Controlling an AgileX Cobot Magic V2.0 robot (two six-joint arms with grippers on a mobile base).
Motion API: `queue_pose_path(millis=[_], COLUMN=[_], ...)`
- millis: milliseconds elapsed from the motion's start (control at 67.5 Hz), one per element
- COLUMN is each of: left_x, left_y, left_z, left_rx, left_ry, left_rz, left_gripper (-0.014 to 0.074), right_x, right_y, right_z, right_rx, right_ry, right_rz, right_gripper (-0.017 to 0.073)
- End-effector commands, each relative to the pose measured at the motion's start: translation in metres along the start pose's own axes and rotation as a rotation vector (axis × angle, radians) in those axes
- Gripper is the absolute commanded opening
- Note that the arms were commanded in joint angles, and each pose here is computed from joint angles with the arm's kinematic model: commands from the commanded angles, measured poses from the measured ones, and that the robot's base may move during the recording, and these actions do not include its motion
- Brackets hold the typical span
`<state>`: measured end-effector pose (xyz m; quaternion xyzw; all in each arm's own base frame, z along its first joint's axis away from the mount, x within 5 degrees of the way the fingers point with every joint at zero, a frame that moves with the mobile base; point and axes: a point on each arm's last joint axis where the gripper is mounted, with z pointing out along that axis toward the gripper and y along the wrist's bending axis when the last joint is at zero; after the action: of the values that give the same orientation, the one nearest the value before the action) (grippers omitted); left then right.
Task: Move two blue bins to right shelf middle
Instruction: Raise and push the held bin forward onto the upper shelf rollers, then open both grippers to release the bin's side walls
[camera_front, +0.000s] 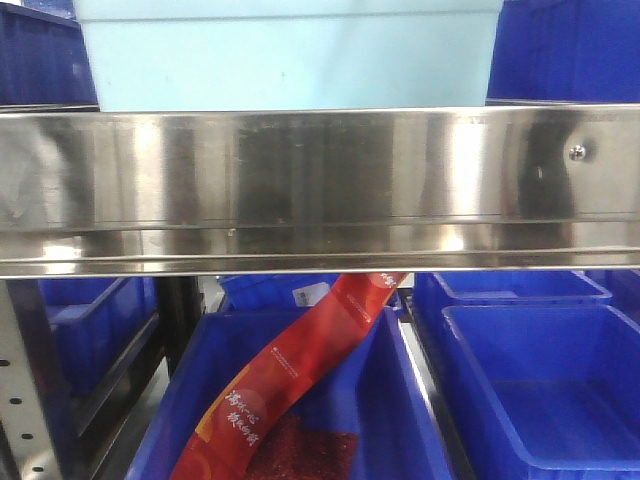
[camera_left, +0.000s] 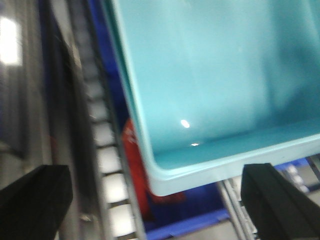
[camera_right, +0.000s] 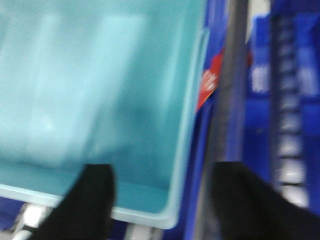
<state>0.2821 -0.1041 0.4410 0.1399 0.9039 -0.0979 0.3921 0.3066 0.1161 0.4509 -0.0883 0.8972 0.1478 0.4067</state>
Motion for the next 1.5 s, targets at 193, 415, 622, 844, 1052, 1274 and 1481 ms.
queue_pose_path(millis=[193, 415, 622, 844, 1052, 1274, 1481], left_x=[0.013, 0.062, 0.119, 0.178, 0.218, 0.25, 0.258], left_y=[0.005, 0.016, 0.03, 0.03, 0.025, 0.022, 0.021], left_z=[-0.06, -0.059, -0.068, -0.077, -0.096, -0.111, -0.118], left_rx=[-0.072, -0.1, -0.154, -0.174, -0.171, -0.166, -0.169], left_ry=[-0.144, -0.217, -0.294, -0.403, -0.592, -0.733, -0.777], left_rz=[0.049, -0.038, -0.076, -0.054, -0.029, -0.019, -0.013], left_gripper=[0.0013, -0.0111, -0.0111, -0.0111, -0.0111, -0.0111, -0.0111], right_x=[0.007, 0.045, 0.096, 0.157, 0.211, 0.252, 0.263], right_y=[-0.024, -0.031, -0.039, -0.046, -0.053, -0.054, -0.052], right_z=[-0.046, -0.038, -0.028, -0.034, -0.042, -0.071, -0.106], right_rx=[0.19, 0.187, 0.171, 0.139, 0.116, 0.081, 0.06], right_ry=[-0.042, -0.035, -0.067, -0.191, -0.326, -0.548, -0.742], right_rz=[-0.079, -0.088, -0.103, -0.121, -0.153, -0.167, -0.175], right_gripper=[-0.0168, -0.016, -0.0162, -0.0162, -0.0162, -0.0162, -0.0162])
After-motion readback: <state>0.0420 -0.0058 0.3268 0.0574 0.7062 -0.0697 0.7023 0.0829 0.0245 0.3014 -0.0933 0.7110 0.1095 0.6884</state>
